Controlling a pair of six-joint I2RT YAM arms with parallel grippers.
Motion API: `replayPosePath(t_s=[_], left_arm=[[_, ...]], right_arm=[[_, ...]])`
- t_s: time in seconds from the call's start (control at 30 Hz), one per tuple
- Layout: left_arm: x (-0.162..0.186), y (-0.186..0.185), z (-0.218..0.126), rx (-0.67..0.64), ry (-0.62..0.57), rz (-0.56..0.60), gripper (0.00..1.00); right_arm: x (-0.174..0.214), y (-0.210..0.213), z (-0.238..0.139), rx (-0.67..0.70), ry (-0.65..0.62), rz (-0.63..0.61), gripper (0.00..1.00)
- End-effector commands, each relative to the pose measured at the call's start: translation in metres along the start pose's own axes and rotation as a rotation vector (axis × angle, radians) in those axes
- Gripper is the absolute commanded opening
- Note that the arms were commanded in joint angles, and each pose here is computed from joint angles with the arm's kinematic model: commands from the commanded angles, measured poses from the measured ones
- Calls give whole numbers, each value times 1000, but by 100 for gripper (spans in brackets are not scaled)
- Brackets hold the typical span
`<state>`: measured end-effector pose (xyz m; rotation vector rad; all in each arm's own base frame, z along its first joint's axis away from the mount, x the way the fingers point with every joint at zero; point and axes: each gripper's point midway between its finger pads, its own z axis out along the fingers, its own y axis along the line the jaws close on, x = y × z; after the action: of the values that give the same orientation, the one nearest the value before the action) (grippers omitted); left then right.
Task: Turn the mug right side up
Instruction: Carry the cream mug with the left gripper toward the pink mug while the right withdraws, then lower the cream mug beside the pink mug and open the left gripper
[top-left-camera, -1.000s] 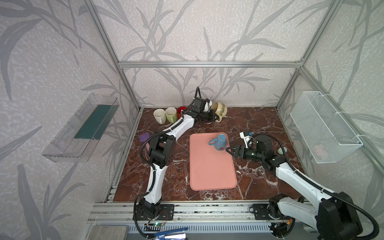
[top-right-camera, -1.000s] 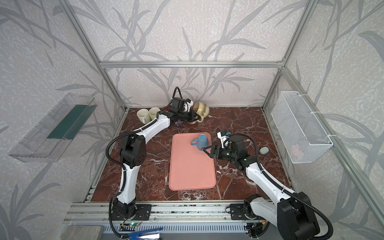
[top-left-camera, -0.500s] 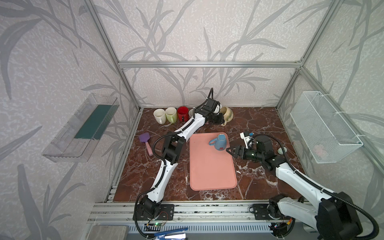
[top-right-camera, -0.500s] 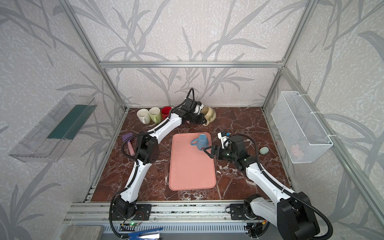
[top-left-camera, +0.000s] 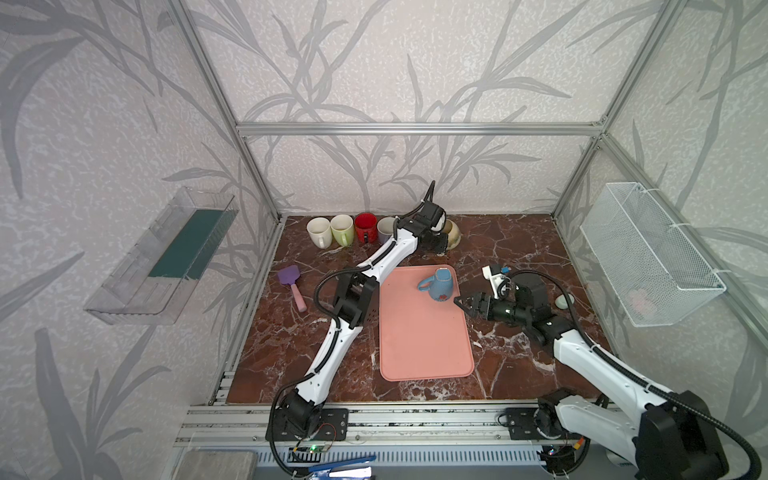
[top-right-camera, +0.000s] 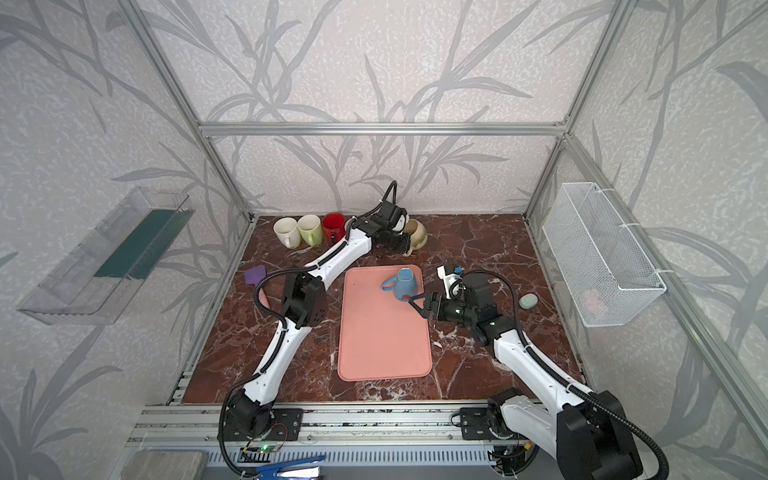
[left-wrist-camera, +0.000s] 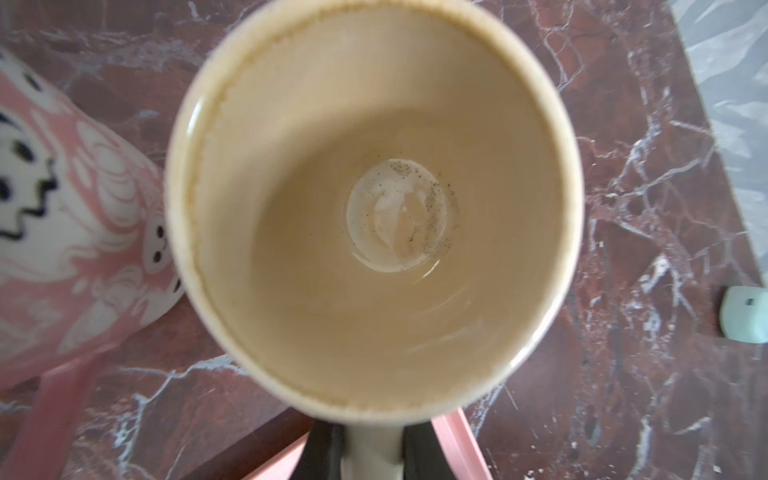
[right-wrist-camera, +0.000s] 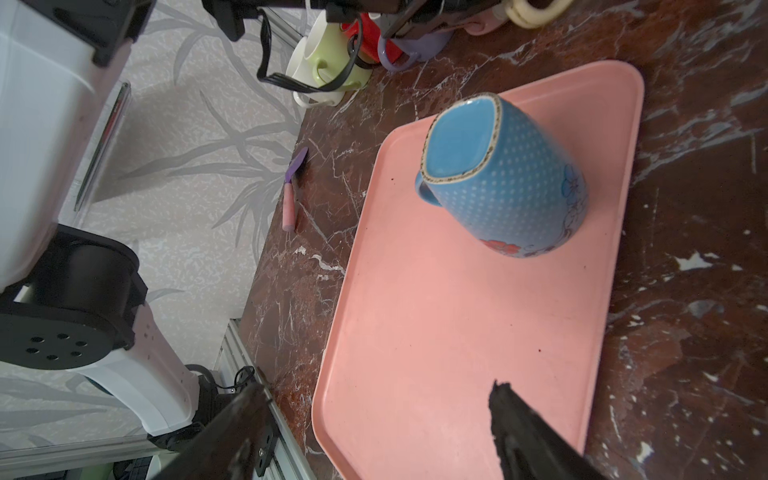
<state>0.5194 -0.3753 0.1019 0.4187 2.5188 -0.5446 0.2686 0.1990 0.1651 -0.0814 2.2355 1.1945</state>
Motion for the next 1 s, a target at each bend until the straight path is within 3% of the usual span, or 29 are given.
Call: replayPosePath(t_s=[0.0,0.23,0.5,0.97], left_arm=[[-36,-12,-18,-45,-137,109,0],[-30,-4,-9,-168,-135,179,0],[-28,11,-5,-272,-135,212,0],[-25,21,1,-342,-121,225,0]], right_arm=[[-2,4,-6,-16,-20,-14,84],[1,-9,-15,58,-43,4,84],[3,-41,-25,249,-47,38,84],[2,-43,-24,258,-46,48,84]])
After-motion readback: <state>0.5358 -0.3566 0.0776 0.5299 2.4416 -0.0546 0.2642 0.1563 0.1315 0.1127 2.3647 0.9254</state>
